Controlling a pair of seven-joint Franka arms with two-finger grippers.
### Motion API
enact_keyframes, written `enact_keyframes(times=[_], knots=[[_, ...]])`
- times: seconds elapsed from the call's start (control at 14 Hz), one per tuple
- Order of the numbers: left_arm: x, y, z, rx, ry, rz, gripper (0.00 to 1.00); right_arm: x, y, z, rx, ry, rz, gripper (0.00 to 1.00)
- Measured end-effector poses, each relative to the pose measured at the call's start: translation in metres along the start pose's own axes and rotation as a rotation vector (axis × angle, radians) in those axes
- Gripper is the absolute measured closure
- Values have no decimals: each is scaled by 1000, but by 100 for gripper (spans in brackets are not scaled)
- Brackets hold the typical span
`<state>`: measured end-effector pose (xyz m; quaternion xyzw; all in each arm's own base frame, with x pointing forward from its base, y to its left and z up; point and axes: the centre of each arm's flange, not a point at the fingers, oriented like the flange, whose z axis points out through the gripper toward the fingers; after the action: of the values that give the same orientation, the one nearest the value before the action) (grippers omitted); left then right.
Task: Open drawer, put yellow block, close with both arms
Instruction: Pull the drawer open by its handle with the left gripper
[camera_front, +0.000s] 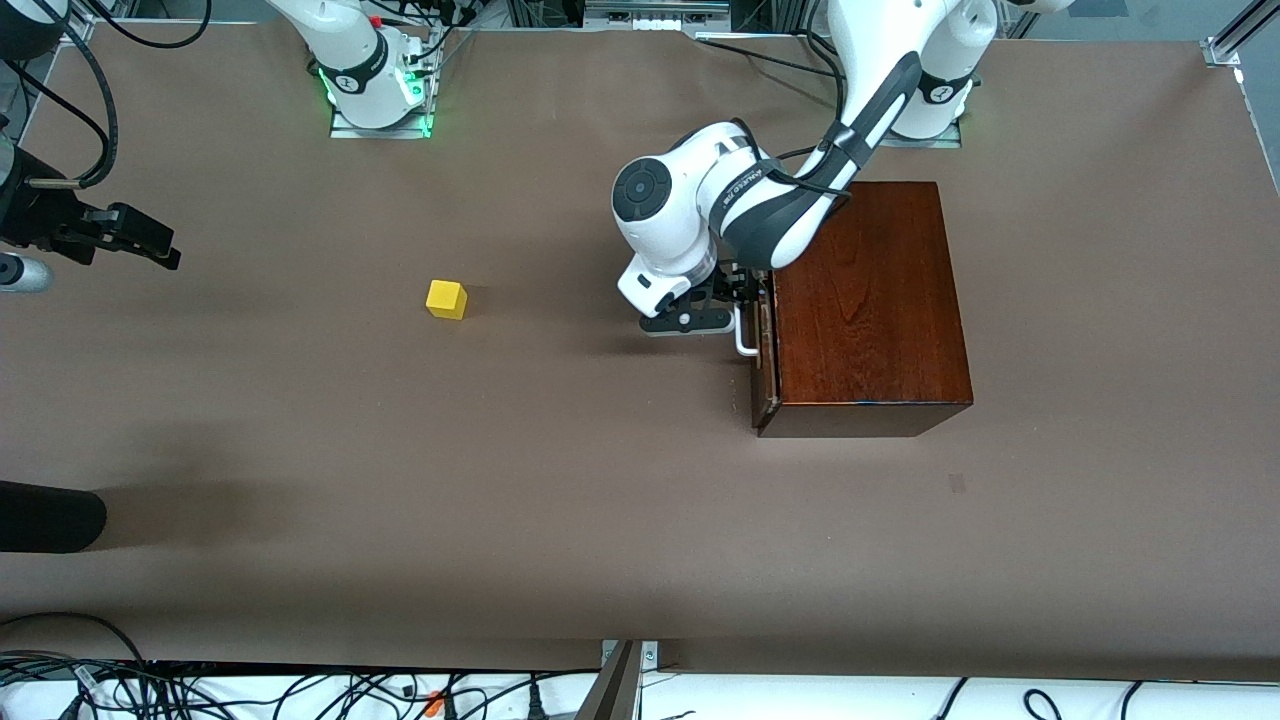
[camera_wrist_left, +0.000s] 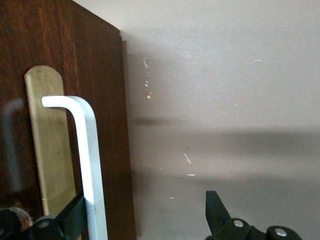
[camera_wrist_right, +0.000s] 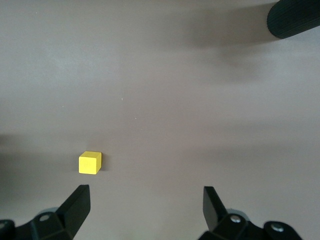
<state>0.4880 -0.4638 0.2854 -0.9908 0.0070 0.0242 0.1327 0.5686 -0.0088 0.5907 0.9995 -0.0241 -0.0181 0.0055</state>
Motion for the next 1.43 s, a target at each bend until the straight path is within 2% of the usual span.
enact_keyframes(times=[0.43,1.43], knots=[[1,9,-7,-73,12,-41,0,0,0,0,0,-1,0,0],[-3,34,-16,-133,39,-41,0,0,0,0,0,-2,-1,0]])
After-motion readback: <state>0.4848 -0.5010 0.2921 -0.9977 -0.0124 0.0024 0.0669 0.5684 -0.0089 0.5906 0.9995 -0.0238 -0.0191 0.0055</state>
